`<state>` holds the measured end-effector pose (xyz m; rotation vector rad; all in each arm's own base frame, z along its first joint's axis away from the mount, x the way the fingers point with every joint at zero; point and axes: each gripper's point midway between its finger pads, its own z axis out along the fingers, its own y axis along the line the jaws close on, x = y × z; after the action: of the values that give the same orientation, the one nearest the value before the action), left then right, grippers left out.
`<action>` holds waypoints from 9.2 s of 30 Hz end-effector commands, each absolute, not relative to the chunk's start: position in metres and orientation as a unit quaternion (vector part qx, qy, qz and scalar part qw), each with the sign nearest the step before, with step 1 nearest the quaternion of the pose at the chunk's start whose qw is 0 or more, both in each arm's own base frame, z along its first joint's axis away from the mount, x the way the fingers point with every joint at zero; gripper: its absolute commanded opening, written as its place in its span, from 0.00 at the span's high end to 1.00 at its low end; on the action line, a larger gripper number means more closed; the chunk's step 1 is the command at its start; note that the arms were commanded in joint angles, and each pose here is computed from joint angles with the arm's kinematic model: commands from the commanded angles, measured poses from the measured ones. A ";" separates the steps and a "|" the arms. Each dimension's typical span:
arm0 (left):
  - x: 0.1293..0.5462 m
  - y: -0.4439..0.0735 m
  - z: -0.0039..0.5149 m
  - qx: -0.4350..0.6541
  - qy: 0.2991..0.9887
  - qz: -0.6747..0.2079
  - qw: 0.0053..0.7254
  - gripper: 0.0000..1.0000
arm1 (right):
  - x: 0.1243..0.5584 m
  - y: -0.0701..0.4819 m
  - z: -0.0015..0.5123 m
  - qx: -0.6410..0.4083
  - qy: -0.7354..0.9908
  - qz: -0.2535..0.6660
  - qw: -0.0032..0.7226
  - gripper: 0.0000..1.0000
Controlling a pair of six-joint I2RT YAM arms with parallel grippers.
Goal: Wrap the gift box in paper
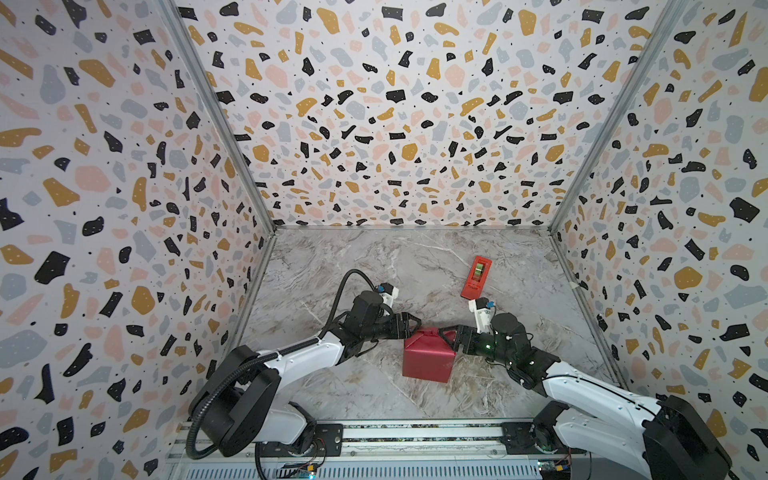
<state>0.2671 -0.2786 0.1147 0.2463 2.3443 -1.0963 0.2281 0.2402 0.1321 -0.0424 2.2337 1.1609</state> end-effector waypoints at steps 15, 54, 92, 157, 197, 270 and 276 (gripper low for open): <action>0.257 -0.271 0.099 0.153 0.877 -0.356 0.284 0.22 | 0.233 0.256 0.156 -0.019 0.836 0.459 0.299 0.11; 0.251 -0.280 0.132 0.138 0.864 -0.392 0.285 0.12 | 0.185 0.250 0.090 -0.040 0.878 0.420 0.225 0.14; 0.200 -0.271 0.085 0.109 0.870 -0.446 0.180 0.13 | 0.191 0.254 0.110 -0.043 0.869 0.419 0.259 0.12; 0.159 -0.238 0.043 0.056 0.907 -0.403 0.113 0.17 | 0.185 0.269 0.154 -0.076 0.832 0.476 0.276 0.02; 0.153 -0.228 0.034 0.070 0.923 -0.364 0.106 0.19 | 0.433 0.112 0.125 0.101 0.855 0.408 0.305 0.50; 0.151 -0.224 0.031 0.086 0.927 -0.348 0.110 0.19 | 0.372 0.137 0.019 0.224 0.826 0.480 0.193 1.00; 0.151 -0.223 0.032 0.088 0.927 -0.347 0.112 0.19 | 0.370 0.124 0.000 0.219 0.859 0.418 0.198 1.00</action>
<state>0.1889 -0.2652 0.1076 0.3048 2.3736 -1.2691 0.3961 0.1353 0.0477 0.5076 2.2091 1.3217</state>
